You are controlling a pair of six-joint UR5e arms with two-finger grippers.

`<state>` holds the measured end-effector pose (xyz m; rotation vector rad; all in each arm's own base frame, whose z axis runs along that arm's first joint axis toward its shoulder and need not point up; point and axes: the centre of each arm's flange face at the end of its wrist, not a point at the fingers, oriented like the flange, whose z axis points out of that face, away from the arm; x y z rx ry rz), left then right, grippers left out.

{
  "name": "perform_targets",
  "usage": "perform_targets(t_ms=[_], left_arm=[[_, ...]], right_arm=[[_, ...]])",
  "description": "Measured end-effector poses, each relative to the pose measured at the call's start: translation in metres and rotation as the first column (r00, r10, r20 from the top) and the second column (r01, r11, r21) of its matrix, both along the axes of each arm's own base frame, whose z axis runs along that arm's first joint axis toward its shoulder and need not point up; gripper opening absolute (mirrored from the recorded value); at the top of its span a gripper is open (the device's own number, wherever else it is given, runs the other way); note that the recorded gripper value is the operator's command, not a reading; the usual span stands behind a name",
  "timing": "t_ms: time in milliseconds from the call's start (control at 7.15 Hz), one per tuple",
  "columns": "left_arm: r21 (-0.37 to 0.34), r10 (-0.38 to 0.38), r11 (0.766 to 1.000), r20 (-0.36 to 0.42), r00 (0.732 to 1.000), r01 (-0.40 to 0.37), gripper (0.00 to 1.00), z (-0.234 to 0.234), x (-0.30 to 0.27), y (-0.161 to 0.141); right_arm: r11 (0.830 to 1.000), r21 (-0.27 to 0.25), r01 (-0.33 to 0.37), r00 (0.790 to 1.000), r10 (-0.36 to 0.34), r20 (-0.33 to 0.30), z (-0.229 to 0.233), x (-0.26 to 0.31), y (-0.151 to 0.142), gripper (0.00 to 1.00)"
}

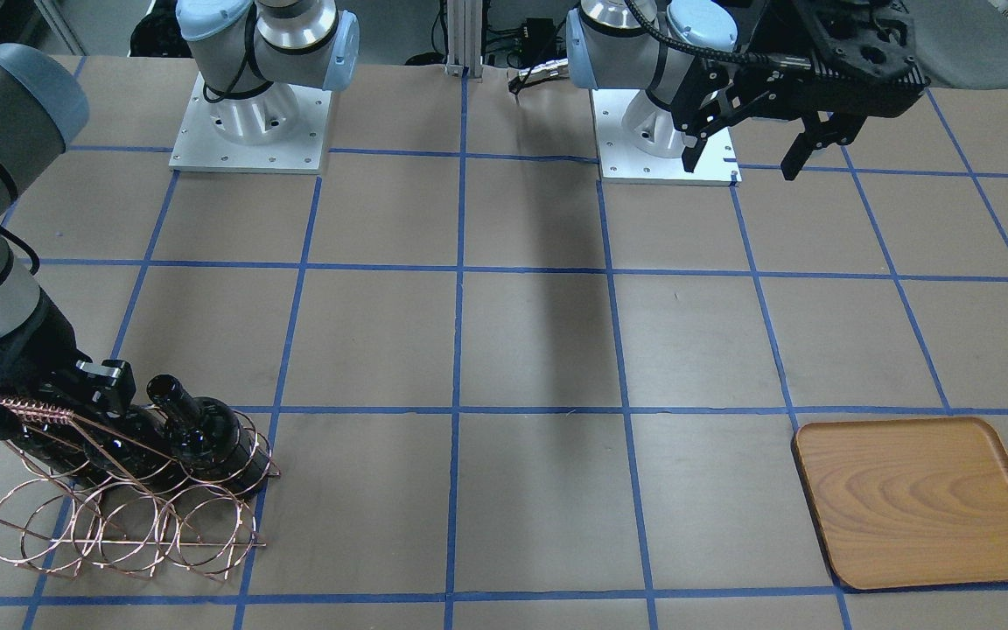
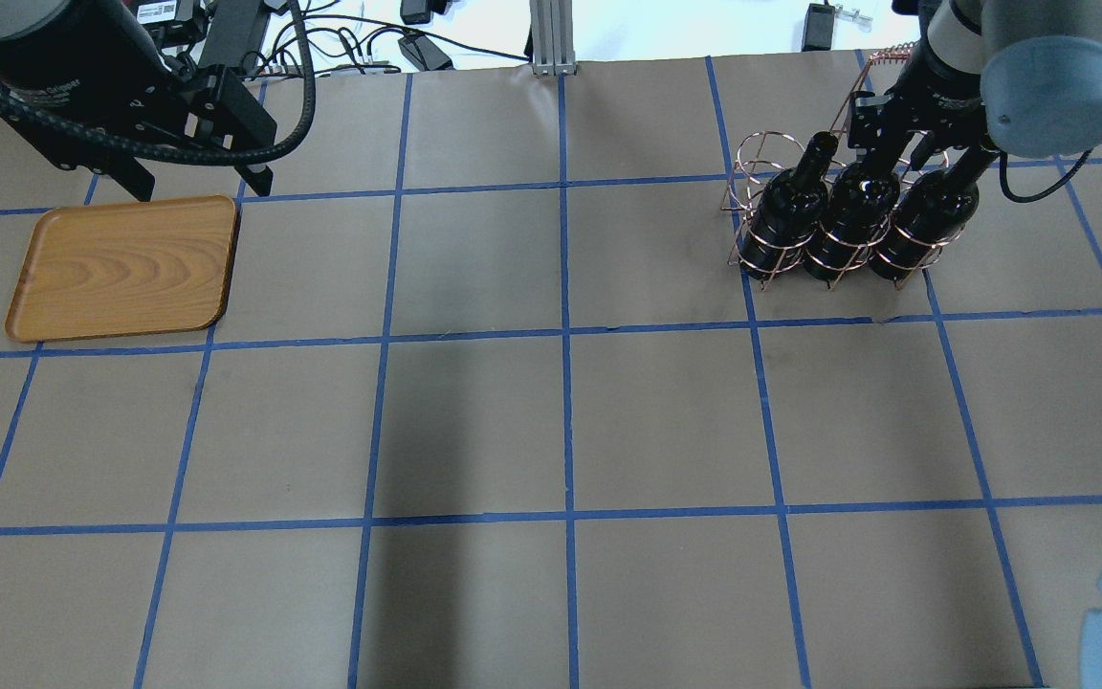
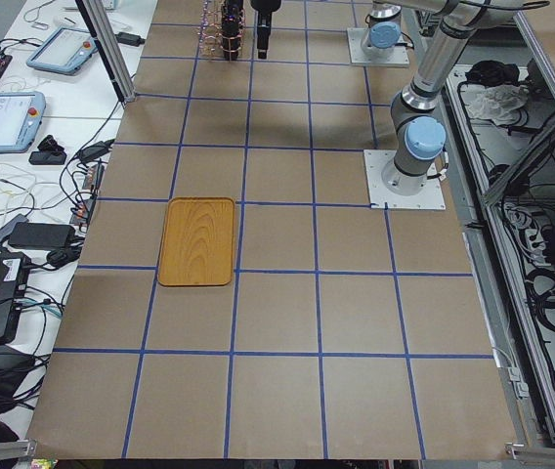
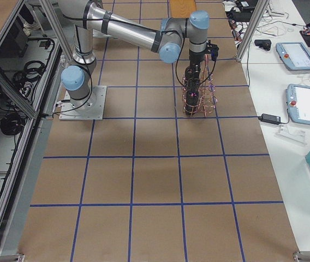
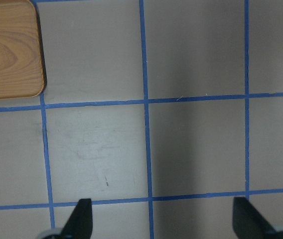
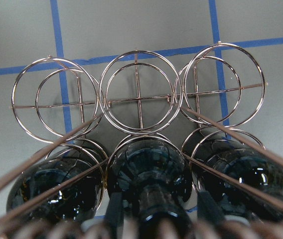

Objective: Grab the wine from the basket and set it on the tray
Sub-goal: 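Lower the right gripper over the middle bottle in the wire rack, then grasp the middle dark wine bottle neck and lift it from the rack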

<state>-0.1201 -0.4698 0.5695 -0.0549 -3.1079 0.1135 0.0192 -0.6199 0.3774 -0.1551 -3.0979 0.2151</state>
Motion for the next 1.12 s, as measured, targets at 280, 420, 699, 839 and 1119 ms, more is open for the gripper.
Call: perform_targets(t_ms=[280,420,699,839,1119], left_arm=[[0.001,-0.004,1.0,0.001,1.0,0.004,1.0,-0.001,0.0,0.003],[0.001,-0.005,1.0,0.002,1.0,0.005,1.0,-0.001,-0.001,0.005],[0.008,-0.009,1.0,-0.007,1.0,0.009,1.0,-0.007,-0.001,0.007],[0.012,-0.01,1.0,-0.009,1.0,0.01,1.0,-0.01,-0.002,0.008],[0.014,-0.011,1.0,-0.011,1.0,0.011,1.0,-0.012,-0.002,0.008]], right_arm=[[1.0,-0.012,0.0,1.0,0.0,0.0,0.005,-0.001,-0.005,0.42],[1.0,-0.013,0.0,1.0,0.0,0.0,0.007,-0.001,-0.008,0.42],[1.0,-0.01,0.0,1.0,0.0,0.002,0.008,-0.001,-0.01,0.43],[1.0,-0.009,0.0,1.0,0.0,0.002,0.008,-0.001,-0.01,0.28],[1.0,-0.006,0.0,1.0,0.0,0.004,0.008,-0.001,-0.01,0.0]])
